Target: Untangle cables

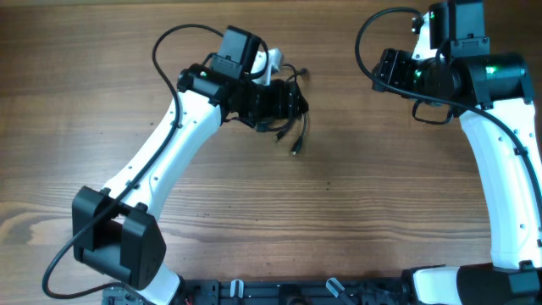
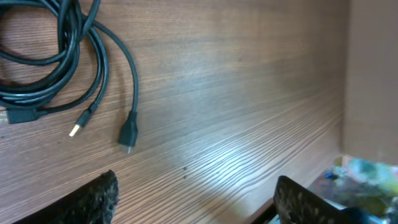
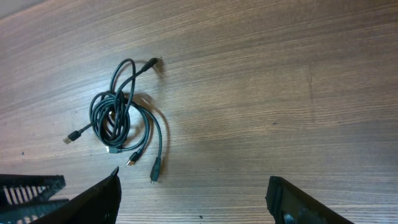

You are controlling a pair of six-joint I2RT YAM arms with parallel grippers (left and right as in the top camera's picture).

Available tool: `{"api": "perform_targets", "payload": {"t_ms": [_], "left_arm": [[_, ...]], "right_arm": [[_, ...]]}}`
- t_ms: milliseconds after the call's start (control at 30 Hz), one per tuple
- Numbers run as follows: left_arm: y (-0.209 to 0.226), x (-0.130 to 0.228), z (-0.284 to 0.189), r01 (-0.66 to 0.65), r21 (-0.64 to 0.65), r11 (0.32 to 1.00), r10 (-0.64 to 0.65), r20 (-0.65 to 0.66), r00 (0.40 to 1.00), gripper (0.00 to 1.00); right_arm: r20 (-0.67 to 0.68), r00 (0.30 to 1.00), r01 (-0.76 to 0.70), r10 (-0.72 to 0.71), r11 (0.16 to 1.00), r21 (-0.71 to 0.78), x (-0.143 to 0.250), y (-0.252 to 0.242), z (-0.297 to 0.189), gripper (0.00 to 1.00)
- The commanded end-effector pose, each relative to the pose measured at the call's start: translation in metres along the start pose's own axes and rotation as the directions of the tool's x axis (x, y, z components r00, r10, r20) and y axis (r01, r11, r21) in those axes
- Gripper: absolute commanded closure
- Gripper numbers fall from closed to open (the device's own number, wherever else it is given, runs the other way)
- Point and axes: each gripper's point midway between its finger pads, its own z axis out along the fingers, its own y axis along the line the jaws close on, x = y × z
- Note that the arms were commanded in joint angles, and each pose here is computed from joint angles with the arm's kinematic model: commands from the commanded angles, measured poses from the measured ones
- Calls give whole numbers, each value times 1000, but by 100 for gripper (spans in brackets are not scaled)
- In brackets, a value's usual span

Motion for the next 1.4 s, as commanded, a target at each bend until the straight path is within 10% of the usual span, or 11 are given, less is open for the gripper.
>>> {"api": "perform_targets", "payload": {"t_ms": [0,200,600,1367], "left_arm": [[31,-11,-2,-48,-163,985,57,48,997,13],[90,-53,-29,16,-320,947,50,196,979,25],[156,-90,15,-412,-412,813,471,49,881,30],[223,-54,115,-403,-344,848,395,-97,914,30]], "right_arm": [[-3,1000,16,-16,1000,21,-1,-2,4,23],[-11,1000,15,-15,1000,23,1,-3,4,23],[-24,1000,14,-13,1000,27,5,-4,4,23],[-46,999,13,-11,999,35,10,-6,3,23]]}}
